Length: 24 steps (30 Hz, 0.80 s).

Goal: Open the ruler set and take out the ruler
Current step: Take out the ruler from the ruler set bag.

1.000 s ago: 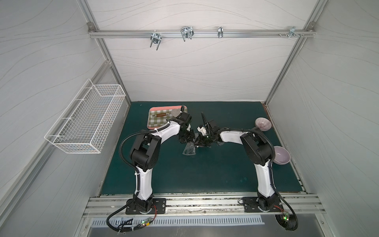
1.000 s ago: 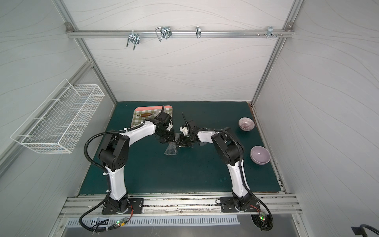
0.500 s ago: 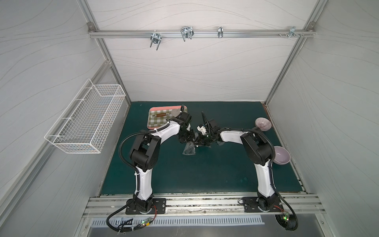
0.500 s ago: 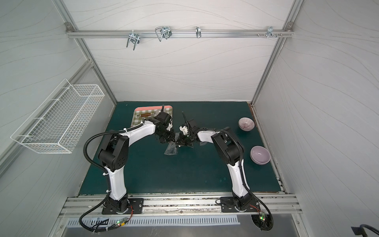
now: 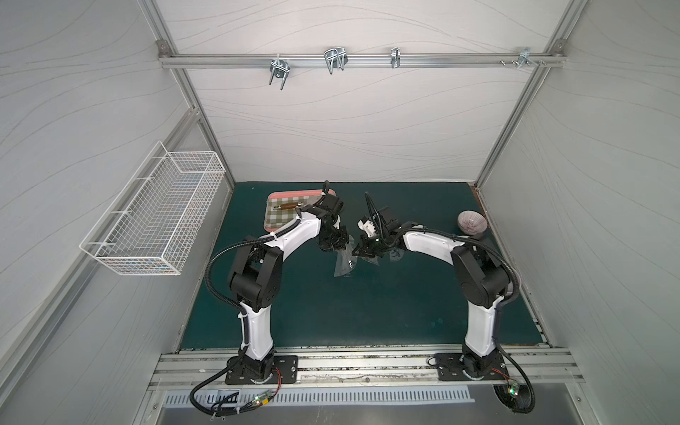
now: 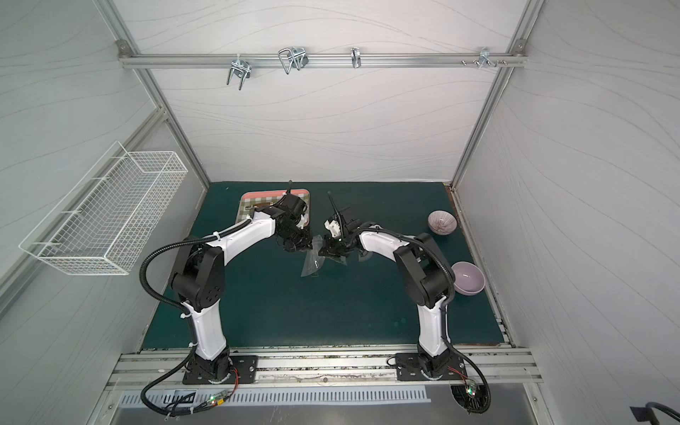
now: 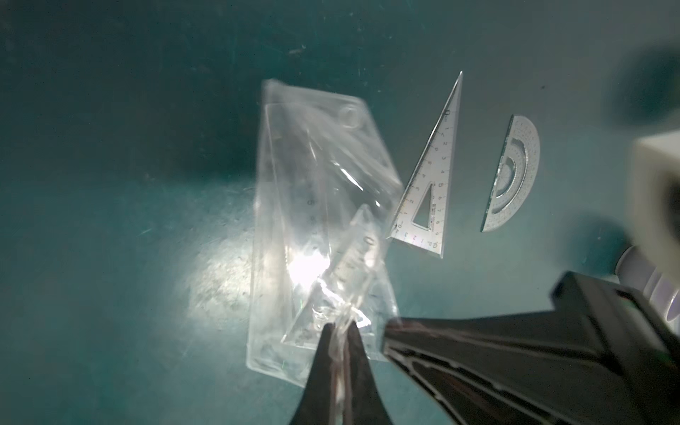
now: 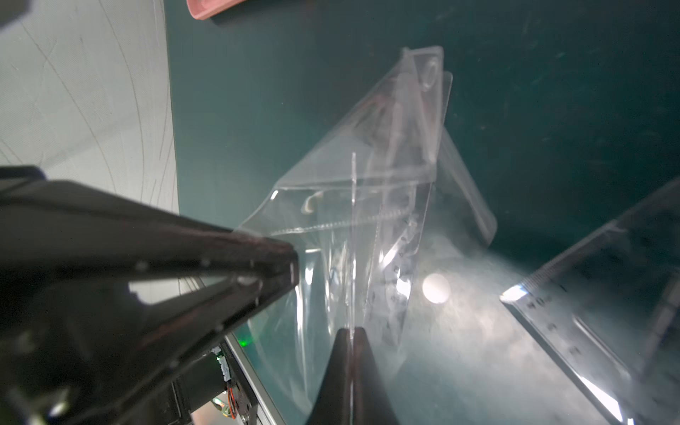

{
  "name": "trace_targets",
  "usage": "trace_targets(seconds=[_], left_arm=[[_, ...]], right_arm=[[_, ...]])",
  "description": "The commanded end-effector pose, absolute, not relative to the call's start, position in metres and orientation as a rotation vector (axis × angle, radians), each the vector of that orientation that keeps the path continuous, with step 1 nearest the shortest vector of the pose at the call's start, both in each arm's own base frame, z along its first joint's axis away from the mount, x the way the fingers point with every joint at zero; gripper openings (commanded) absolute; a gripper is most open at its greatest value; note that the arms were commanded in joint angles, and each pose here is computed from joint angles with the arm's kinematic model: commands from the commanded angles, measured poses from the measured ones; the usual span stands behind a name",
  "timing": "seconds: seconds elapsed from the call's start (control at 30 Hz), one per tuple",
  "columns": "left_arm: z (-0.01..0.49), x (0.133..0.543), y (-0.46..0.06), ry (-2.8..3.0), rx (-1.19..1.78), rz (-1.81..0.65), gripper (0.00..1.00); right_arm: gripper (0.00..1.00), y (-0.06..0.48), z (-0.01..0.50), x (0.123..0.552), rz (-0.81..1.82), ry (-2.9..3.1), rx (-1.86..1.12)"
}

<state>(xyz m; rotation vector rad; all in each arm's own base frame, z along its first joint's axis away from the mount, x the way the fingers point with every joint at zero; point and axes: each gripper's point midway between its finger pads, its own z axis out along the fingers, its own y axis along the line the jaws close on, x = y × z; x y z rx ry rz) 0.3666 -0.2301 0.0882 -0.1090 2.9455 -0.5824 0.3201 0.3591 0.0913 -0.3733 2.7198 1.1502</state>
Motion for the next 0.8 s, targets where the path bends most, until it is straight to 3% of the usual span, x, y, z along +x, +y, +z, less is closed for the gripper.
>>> trace_targets(seconds=[0.0,0.43,0.77], left_arm=[[0.112,0.37,-0.226,2.898,-0.089,-0.556,0.0],[0.136,0.361,-0.182,2.887,-0.143,-0.425,0.0],[0.169,0.342,-0.1,2.823,-0.273,-0.222,0.0]], right_arm=[[0.0,0.339,0.11,0.316,1.064,2.727,-0.378],[0.0,0.314,0.171,0.324,1.115,2.605,-0.364],[0.0,0.327,0.181,0.326,1.202,2.587,-0.438]])
